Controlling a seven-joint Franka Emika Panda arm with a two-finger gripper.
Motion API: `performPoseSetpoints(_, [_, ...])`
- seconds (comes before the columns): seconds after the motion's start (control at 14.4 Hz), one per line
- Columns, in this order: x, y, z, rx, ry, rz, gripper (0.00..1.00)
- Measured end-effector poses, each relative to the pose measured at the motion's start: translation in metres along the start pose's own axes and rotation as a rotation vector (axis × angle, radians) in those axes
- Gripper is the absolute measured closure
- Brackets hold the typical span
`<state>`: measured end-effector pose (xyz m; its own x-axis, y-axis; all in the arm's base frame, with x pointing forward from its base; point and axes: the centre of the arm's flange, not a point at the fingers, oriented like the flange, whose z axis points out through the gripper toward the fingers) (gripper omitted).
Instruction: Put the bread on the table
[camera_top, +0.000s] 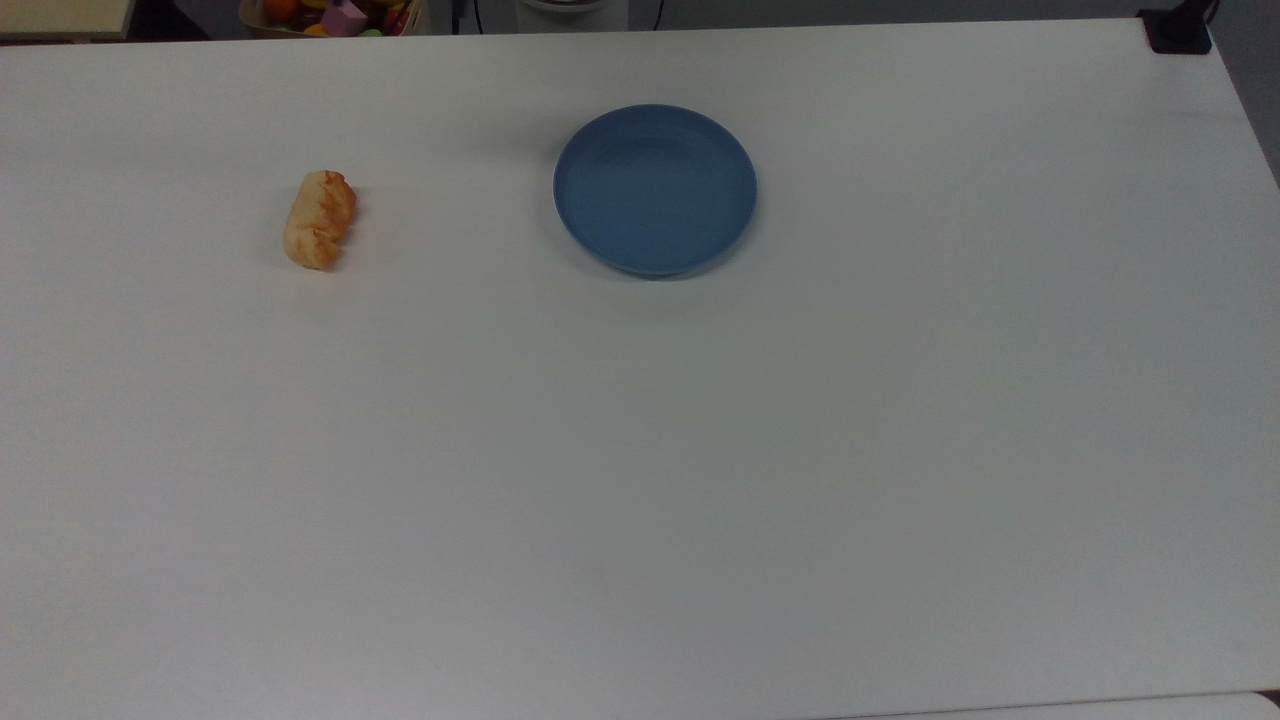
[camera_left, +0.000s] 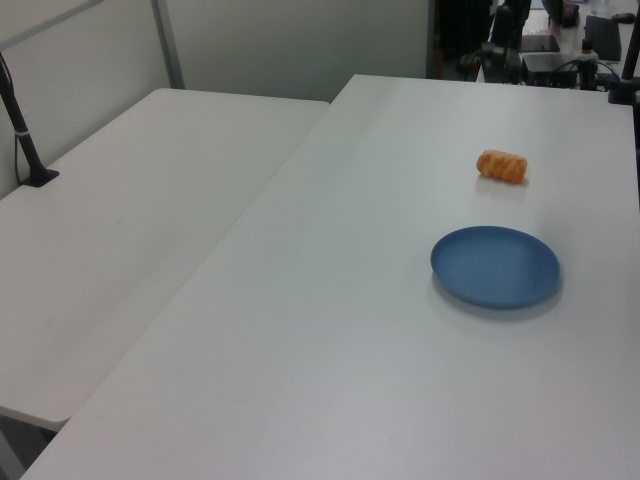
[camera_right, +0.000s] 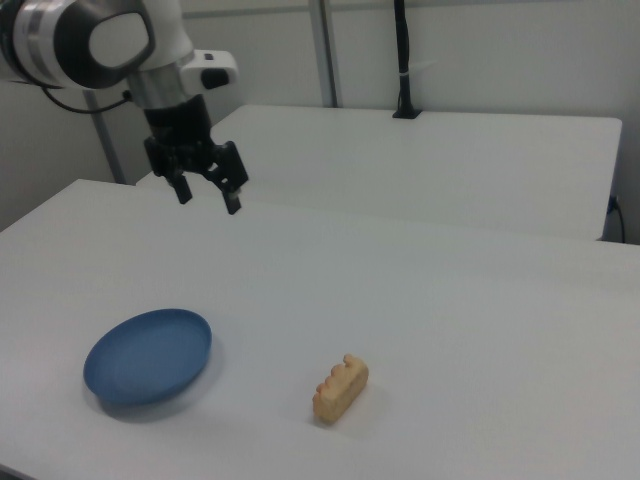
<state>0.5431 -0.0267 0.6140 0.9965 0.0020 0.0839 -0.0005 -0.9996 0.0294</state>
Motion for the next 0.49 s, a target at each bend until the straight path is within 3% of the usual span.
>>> performPoseSetpoints(0.21, [-0.002, -0.038, 0.003, 0.005, -0.028, -0.053, 0.00])
performPoseSetpoints(0.49, [-0.007, -0.048, 0.006, 0.005, -0.076, -0.072, 0.00])
